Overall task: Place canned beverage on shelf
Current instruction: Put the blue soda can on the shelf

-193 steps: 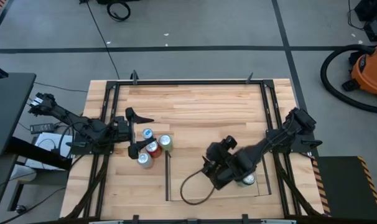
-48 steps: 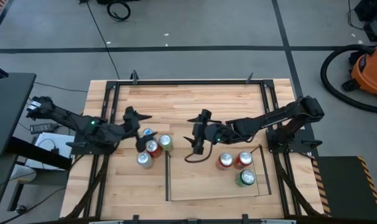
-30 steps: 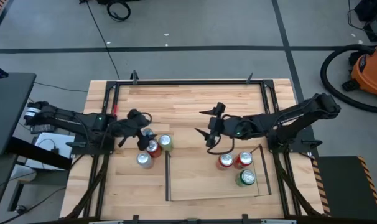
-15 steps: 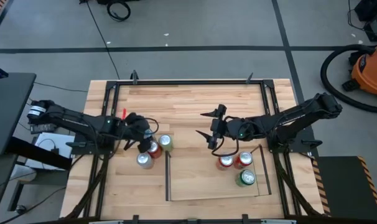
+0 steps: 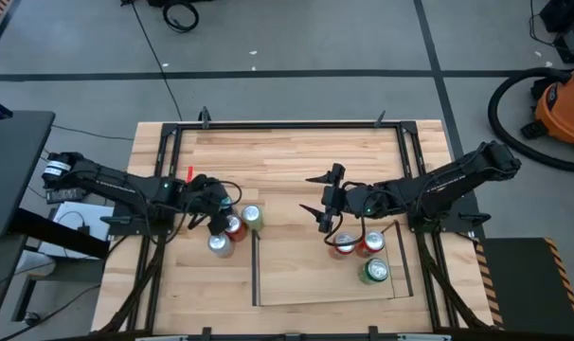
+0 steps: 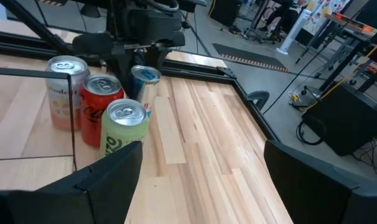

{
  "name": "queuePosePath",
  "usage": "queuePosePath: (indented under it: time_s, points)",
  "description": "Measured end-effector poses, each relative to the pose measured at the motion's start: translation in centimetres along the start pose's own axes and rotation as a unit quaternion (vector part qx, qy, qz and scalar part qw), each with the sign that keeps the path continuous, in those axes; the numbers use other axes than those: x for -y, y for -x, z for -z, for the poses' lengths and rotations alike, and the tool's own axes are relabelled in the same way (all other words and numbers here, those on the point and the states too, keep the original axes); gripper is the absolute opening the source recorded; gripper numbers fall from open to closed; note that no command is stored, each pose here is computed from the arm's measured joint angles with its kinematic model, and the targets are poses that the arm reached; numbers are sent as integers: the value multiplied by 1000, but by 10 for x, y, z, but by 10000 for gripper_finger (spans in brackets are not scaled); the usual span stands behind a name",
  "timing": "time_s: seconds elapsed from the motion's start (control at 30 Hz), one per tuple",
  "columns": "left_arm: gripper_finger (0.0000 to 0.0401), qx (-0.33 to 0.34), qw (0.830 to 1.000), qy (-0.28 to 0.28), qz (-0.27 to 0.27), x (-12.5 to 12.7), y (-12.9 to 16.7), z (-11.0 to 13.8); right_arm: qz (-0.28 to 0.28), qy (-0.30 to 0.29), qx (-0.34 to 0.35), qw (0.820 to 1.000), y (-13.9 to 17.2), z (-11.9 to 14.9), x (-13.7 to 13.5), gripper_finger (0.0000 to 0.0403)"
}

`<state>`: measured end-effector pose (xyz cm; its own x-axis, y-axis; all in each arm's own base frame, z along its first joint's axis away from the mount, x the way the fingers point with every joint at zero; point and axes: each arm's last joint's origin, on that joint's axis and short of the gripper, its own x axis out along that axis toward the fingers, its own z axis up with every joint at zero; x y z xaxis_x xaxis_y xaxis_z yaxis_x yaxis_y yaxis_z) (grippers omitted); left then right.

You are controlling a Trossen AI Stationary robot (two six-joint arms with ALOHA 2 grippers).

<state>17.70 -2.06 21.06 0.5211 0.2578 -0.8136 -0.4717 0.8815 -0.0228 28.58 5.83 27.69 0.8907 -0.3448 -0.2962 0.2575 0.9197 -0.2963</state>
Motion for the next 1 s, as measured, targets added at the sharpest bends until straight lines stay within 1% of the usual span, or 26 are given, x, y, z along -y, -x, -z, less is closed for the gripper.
queuePosePath:
  time_s: [0.1, 0.3, 0.4, 0.5, 0.67, 0.77, 0.83, 0.9, 1.0]
  points:
    - [227, 1, 1000, -2, 1, 1, 8, -7, 0, 1, -1, 1000, 0, 0, 0, 348]
    - [238, 36, 999, -15, 20, 7, 32, -32, 0, -3, -1, 1000, 0, 0, 0, 348]
    - [240, 69, 997, -8, 33, 8, 47, -49, 0, -3, -1, 1000, 0, 0, 0, 348]
    - [241, 122, 991, 5, 58, 11, 61, -68, 0, -4, 0, 1000, 0, 0, 0, 348]
    - [242, 181, 980, -13, 78, 14, 73, -84, 9, -7, 5, 1000, 0, -1, 0, 348]
    - [242, 209, 974, -22, 81, 17, 73, -92, 24, -7, 3, 1000, 1, -1, 0, 348]
    - [242, 210, 974, -33, 84, 20, 68, -95, 30, -8, 6, 999, 2, -2, 0, 348]
    - [242, 220, 968, -38, 115, 29, 61, -102, 27, -11, 13, 1000, 7, -5, 0, 348]
    - [242, 209, 963, -58, 159, 43, 45, -107, 16, -21, 34, 999, 24, -14, 4, 348]
